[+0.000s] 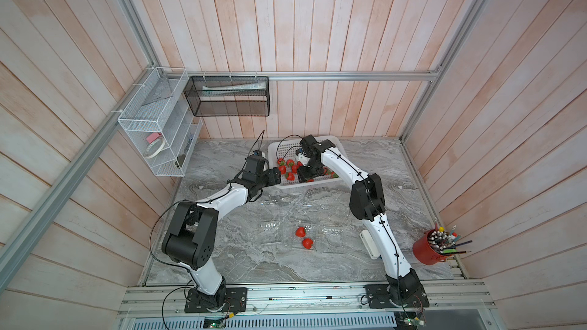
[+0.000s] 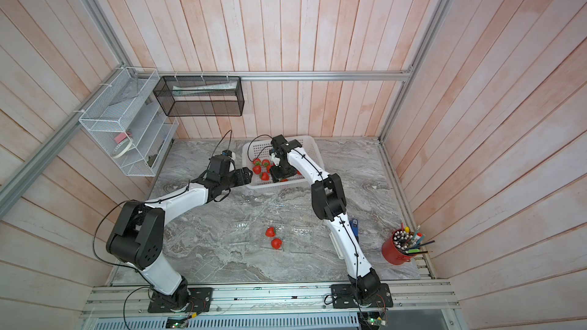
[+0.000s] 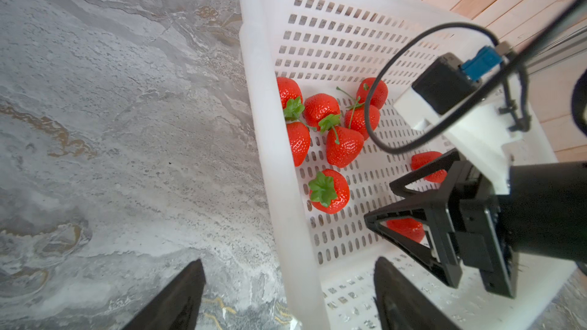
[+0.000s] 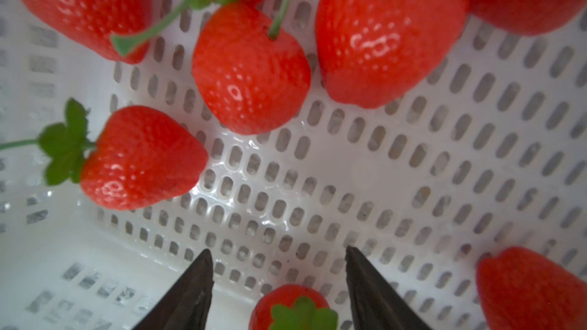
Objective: Pack strawberries into containers
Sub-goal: Pick up the strawberry from the basket.
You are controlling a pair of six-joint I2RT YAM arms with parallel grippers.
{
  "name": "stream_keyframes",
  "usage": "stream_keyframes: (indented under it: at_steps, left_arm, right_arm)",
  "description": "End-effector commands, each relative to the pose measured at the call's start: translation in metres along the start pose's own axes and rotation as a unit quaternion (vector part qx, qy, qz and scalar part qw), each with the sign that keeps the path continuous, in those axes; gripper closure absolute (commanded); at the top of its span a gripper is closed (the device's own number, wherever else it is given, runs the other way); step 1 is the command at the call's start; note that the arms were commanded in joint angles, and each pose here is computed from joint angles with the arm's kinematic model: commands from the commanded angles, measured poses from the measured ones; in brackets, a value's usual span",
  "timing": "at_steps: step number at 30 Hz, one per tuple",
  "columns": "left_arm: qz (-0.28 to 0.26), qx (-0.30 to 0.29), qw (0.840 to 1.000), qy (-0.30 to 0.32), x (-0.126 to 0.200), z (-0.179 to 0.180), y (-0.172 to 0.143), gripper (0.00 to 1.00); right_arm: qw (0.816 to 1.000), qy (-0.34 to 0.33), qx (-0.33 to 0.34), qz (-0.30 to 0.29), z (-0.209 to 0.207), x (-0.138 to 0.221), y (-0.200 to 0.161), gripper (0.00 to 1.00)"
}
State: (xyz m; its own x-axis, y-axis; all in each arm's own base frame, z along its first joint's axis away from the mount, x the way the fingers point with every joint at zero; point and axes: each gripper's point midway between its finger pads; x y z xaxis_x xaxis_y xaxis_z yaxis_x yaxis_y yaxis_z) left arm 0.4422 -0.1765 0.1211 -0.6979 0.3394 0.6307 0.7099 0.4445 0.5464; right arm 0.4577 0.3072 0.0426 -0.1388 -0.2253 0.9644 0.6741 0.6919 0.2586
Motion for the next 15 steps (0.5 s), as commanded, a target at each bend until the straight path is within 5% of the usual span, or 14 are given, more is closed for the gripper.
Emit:
stream_keyframes:
  at_steps: [1, 15]
  left_arm:
    - [-0.012, 0.0, 1.0, -0.015, 0.007, -0.005, 0.005, 0.14]
    - [-0.008, 0.004, 0.999, -0.033, 0.003, -0.01, 0.002, 0.13]
  right_arm:
    - [1.0, -0.018, 0.007, 0.021, -0.002, 0.024, -0.012, 0.33]
    - [0.999, -0.012, -0.013, 0.043, -0.003, 0.025, -0.026, 0.38]
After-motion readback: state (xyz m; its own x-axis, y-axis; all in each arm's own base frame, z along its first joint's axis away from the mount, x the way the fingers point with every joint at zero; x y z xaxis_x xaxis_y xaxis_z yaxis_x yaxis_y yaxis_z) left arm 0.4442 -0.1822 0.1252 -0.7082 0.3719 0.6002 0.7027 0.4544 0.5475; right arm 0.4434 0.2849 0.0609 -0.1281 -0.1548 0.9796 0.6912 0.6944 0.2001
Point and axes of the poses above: each gripper's point midway between its finger pads, its own x axis back along the fingers, its own z axis along the line the jaws close on, y = z × x, and after that the axes turned 15 degrees about x, right-handed
